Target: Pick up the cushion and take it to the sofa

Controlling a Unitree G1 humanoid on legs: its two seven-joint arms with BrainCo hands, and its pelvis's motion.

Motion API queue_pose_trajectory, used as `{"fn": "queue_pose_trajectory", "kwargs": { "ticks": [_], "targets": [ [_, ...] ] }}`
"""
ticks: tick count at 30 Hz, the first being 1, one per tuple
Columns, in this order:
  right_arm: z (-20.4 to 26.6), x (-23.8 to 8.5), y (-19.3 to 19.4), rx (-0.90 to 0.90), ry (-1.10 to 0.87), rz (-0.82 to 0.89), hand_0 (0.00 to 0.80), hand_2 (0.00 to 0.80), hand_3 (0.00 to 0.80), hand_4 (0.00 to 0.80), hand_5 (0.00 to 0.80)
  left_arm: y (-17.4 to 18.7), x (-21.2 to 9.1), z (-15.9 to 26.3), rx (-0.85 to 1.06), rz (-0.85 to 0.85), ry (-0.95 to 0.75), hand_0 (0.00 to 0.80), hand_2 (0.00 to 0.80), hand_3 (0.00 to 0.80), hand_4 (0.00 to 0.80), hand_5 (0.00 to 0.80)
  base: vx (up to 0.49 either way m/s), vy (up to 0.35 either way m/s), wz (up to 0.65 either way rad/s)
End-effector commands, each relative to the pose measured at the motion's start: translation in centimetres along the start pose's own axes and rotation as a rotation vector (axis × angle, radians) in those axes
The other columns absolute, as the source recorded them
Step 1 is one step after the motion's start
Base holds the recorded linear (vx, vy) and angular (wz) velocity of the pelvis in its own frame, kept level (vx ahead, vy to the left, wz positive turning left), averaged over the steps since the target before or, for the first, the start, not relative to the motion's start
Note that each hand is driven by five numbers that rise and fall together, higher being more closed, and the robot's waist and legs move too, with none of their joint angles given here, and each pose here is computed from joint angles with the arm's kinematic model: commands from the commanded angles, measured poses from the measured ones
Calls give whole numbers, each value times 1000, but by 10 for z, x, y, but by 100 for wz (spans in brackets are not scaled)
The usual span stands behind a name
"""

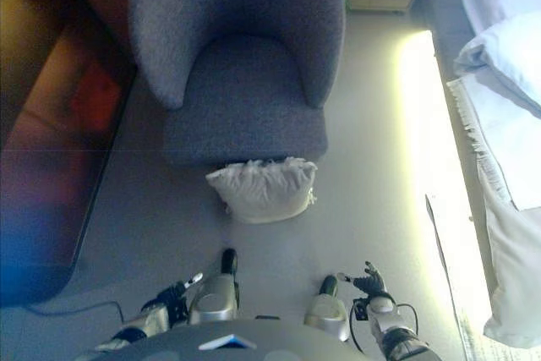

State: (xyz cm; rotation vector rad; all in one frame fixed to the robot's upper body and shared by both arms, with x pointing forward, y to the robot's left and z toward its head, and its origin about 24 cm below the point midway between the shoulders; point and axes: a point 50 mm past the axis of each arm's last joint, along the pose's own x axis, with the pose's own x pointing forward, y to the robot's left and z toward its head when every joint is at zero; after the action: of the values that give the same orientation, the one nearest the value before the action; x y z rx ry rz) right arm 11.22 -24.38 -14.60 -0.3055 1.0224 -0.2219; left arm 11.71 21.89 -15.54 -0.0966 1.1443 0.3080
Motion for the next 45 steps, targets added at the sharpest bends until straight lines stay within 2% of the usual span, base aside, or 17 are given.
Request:
{"fn": "queue_pose_trajectory", "kwargs": {
  "ticks": [1, 5, 9, 15, 20, 25, 34, 37, 40, 45],
  "targets": [
    [32, 5, 0, 117, -106, -30, 0, 0, 0, 0, 0, 3, 4, 32, 54, 26, -53, 0, 0, 0, 0, 0, 77, 219, 25],
    [17, 1, 10, 129, -75, 1, 0, 0, 0, 0, 0, 2, 4, 23, 128, 11, -35, 0, 0, 0, 0, 0, 252, 272, 17],
    [4, -6, 24, 100, -38, 26, 0, 0, 0, 0, 0, 7, 3, 16, 119, 20, -4, 0, 0, 0, 0, 0, 239, 308, 0],
    [4, -10, 29, 102, -55, 32, 0, 0, 0, 0, 0, 17, 2, 19, 138, 77, 1, 0, 0, 0, 0, 0, 93, 232, -19],
    [10, -10, 22, 122, -104, 12, 0, 0, 0, 0, 0, 34, 1, 19, 149, 103, 13, 0, 0, 0, 0, 0, 160, -14, -39],
    [5, -7, 11, 161, -65, -13, 0, 0, 0, 0, 0, 27, 2, 30, 196, 33, 2, 0, 0, 0, 0, 0, 326, -231, 3],
    [-17, -12, 23, 180, 33, 52, 0, 0, 0, 0, 0, 43, -2, -8, 175, 116, 130, 0, 0, 0, 0, 0, 516, -510, 11],
    [4, -5, 16, 148, -24, 10, 0, 0, 0, 0, 0, 42, -1, -7, 183, 132, 130, 0, 0, 0, 0, 0, 393, -445, 17],
    [30, 2, -7, 146, -118, -44, 0, 0, 0, 0, 0, 32, 0, -7, 417, 71, 83, 0, 0, 0, 0, 0, 302, -302, -9],
    [36, 5, -22, 109, -124, -39, 0, 0, 0, 0, 0, 24, 1, 6, 373, 44, 12, 0, 0, 0, 0, 0, 205, -332, 23]
  ]
}}
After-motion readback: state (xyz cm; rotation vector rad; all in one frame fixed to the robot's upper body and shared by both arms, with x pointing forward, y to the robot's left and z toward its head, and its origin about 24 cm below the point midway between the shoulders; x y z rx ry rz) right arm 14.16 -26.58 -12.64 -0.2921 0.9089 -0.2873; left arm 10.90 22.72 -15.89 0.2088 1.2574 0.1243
